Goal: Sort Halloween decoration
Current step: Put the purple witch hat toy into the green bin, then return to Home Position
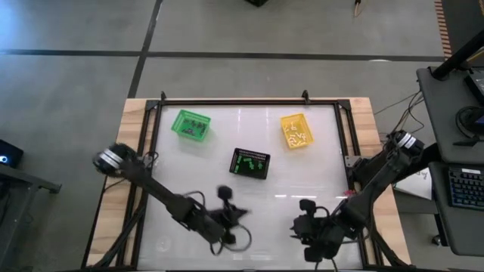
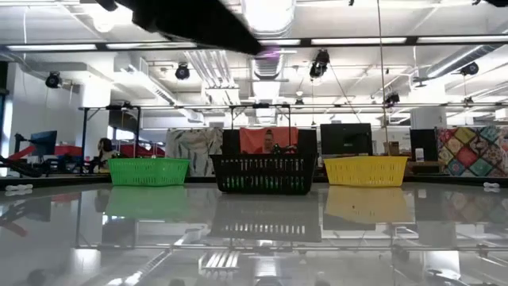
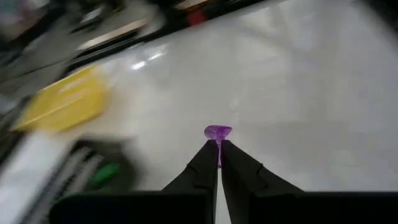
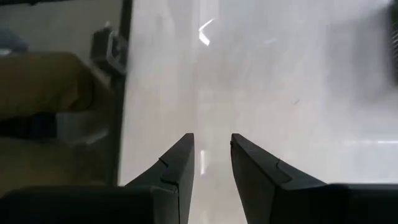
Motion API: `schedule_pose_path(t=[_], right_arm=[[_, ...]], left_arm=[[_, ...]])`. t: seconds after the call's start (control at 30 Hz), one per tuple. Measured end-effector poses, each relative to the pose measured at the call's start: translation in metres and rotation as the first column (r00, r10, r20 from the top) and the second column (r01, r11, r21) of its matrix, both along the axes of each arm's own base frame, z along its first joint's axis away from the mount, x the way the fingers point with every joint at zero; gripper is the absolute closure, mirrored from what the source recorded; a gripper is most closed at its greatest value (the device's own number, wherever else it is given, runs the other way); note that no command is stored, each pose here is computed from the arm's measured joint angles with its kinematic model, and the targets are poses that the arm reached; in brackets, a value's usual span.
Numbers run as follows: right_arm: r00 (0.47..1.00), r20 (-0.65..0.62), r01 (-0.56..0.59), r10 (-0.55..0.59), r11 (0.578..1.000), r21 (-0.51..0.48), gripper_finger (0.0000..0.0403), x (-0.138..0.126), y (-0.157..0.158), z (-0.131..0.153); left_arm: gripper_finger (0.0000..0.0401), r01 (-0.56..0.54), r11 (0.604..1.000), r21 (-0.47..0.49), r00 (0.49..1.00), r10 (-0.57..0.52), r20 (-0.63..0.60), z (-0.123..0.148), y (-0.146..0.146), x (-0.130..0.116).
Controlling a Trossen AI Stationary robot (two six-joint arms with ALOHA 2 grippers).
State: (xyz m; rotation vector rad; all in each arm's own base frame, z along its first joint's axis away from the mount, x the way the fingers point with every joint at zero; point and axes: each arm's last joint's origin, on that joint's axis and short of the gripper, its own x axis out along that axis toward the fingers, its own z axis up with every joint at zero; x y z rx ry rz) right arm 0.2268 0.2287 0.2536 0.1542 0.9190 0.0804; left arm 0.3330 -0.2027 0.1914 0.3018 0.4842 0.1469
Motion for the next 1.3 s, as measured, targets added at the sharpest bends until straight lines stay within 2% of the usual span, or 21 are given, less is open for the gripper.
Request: schedule_pose_path(t=[0.13,0.23,0.3,0.4,0.53,0.63,0.8,0.93,1.03,1.3], right_arm=[[0.999,0.048,0.025,-0.023,0.999,-0.042,0.0307,0.008,-0.016,0.009],[0.997,0.069,0.035,-0.030,0.997,-0.075,0.0307,0.016,-0.031,0.015],[0.997,0.080,0.030,-0.022,0.994,-0.106,0.0307,0.022,-0.040,0.017],[0.996,0.083,0.044,-0.032,0.988,-0.150,0.0307,0.033,-0.057,0.017],[0.995,0.079,0.080,-0.065,0.977,-0.197,0.0307,0.048,-0.081,0.016],[0.994,0.064,0.100,-0.088,0.970,-0.221,0.0307,0.056,-0.099,0.013],[0.986,0.046,0.167,-0.161,0.957,-0.239,0.0307,0.065,-0.126,0.008],[0.984,0.013,0.176,-0.177,0.961,-0.215,0.0307,0.068,-0.138,0.004],[0.986,-0.012,0.160,-0.166,0.968,-0.193,0.0307,0.068,-0.143,0.000],[0.984,-0.051,0.156,-0.171,0.963,-0.218,0.0307,0.065,-0.152,-0.016]], left_arm=[[0.0401,-0.199,0.979,0.038,0.980,0.200,-0.014,0.021,0.038,-0.033],[0.0401,-0.313,0.950,0.023,0.948,0.314,-0.047,0.031,0.071,-0.058],[0.0401,-0.402,0.916,-0.008,0.914,0.400,-0.067,0.034,0.097,-0.074],[0.0401,-0.562,0.826,-0.044,0.825,0.556,-0.104,0.034,0.139,-0.097],[0.0401,-0.743,0.660,-0.113,0.669,0.732,-0.127,0.031,0.193,-0.123],[0.0401,-0.789,0.595,-0.152,0.614,0.771,-0.171,0.029,0.224,-0.135],[0.0401,-0.810,0.559,-0.176,0.586,0.779,-0.224,0.024,0.269,-0.144],[0.0401,-0.848,0.499,-0.178,0.529,0.817,-0.231,0.018,0.293,-0.152],[0.0394,-0.861,0.490,-0.140,0.509,0.826,-0.242,0.016,0.300,-0.155],[0.0341,-0.861,0.492,-0.125,0.508,0.825,-0.248,0.015,0.302,-0.153]])
